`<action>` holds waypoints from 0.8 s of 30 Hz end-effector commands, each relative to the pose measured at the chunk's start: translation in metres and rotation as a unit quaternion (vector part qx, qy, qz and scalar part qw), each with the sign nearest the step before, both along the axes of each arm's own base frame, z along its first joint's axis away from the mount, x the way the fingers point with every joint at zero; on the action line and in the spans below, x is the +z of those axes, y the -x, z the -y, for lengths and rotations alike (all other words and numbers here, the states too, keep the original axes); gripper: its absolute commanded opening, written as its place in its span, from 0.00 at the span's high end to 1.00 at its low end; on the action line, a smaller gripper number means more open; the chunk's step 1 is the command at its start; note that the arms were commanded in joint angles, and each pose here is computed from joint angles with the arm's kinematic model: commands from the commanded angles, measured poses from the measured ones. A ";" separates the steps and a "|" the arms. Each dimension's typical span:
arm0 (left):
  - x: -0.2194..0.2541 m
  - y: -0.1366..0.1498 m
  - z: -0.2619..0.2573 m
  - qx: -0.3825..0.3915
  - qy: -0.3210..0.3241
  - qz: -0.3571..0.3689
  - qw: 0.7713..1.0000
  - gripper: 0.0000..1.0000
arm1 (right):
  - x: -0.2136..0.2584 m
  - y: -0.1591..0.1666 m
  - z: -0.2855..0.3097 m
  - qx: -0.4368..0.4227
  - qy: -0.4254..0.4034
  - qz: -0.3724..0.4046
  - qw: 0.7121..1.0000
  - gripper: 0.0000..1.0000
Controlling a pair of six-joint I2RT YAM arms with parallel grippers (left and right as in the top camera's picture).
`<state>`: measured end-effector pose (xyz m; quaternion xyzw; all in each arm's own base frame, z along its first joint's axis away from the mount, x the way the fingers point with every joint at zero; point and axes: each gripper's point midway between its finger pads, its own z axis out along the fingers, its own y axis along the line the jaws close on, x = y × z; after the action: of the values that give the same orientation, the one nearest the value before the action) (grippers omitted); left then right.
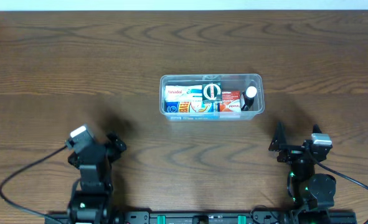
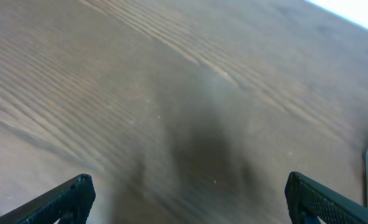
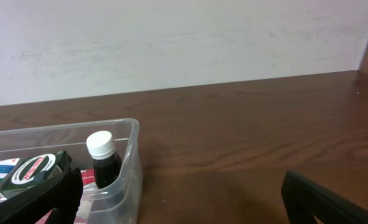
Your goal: Pack container
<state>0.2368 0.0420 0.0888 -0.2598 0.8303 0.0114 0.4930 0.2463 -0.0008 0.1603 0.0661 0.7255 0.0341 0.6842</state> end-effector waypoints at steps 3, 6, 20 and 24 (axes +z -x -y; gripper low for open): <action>-0.009 0.003 -0.003 0.010 0.006 0.025 1.000 0.02 | 0.000 0.000 0.002 -0.004 0.005 0.000 1.000 0.01; -0.009 0.003 -0.003 0.006 -0.001 0.028 1.000 0.02 | 0.000 0.000 0.002 -0.004 0.005 0.000 1.000 0.01; -0.006 0.005 -0.003 -0.019 -0.045 0.041 0.998 0.02 | 0.000 0.000 0.002 -0.004 0.005 0.000 1.000 0.01; -0.004 0.004 -0.003 -0.021 -0.048 0.044 0.998 0.02 | 0.000 0.000 0.002 -0.004 0.005 0.000 1.000 0.01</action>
<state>0.2359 0.0421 0.0963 -0.2255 0.8048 0.0150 0.5488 0.2463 -0.0008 0.1603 0.0661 0.7255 0.0341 0.6842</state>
